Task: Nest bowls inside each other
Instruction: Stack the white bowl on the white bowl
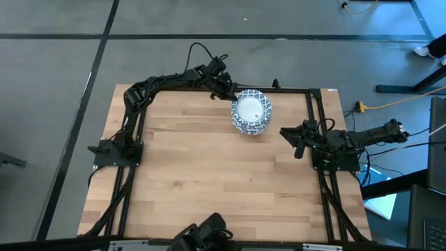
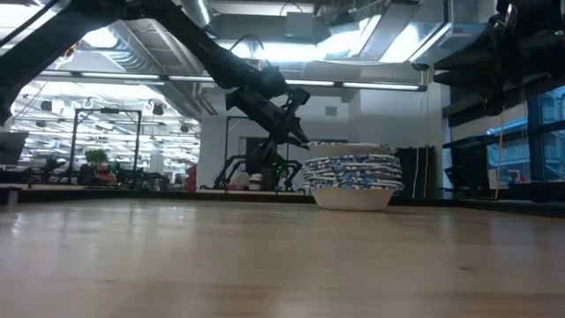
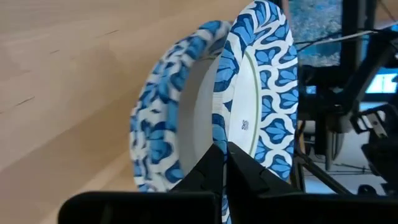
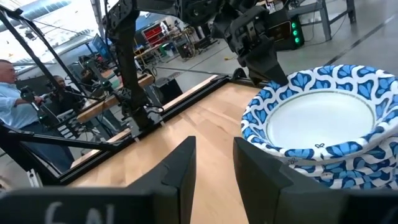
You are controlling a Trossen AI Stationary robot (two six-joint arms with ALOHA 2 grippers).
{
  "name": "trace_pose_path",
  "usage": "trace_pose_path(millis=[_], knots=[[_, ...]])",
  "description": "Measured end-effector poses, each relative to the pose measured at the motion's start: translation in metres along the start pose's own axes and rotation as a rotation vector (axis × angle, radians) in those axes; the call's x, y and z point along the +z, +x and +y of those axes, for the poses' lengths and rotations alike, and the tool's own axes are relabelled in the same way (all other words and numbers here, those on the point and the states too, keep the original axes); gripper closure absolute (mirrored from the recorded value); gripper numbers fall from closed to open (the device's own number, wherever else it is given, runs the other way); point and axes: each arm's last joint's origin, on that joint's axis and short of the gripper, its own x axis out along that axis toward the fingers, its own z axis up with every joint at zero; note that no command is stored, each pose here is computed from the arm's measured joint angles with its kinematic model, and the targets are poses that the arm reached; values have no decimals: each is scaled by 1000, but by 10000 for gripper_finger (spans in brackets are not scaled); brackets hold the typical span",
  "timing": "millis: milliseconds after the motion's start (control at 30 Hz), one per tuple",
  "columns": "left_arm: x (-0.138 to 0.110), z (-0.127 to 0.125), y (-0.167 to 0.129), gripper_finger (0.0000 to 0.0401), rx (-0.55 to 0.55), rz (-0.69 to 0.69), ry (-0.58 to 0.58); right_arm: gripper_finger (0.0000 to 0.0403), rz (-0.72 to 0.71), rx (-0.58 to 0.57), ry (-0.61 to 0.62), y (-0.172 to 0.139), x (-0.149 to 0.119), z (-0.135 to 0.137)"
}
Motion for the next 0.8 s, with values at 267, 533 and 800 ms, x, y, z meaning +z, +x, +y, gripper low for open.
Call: trace_pose_path(millis=[267, 533, 800], knots=[[-3, 1, 1, 401, 24, 8, -5, 295, 4, -2, -23, 0, 0, 0], [-8, -3, 8, 399, 26, 24, 5, 295, 3, -1, -28, 0, 0, 0], [-14, -7, 14, 395, 12, 53, 13, 295, 2, -1, -27, 0, 0, 0]])
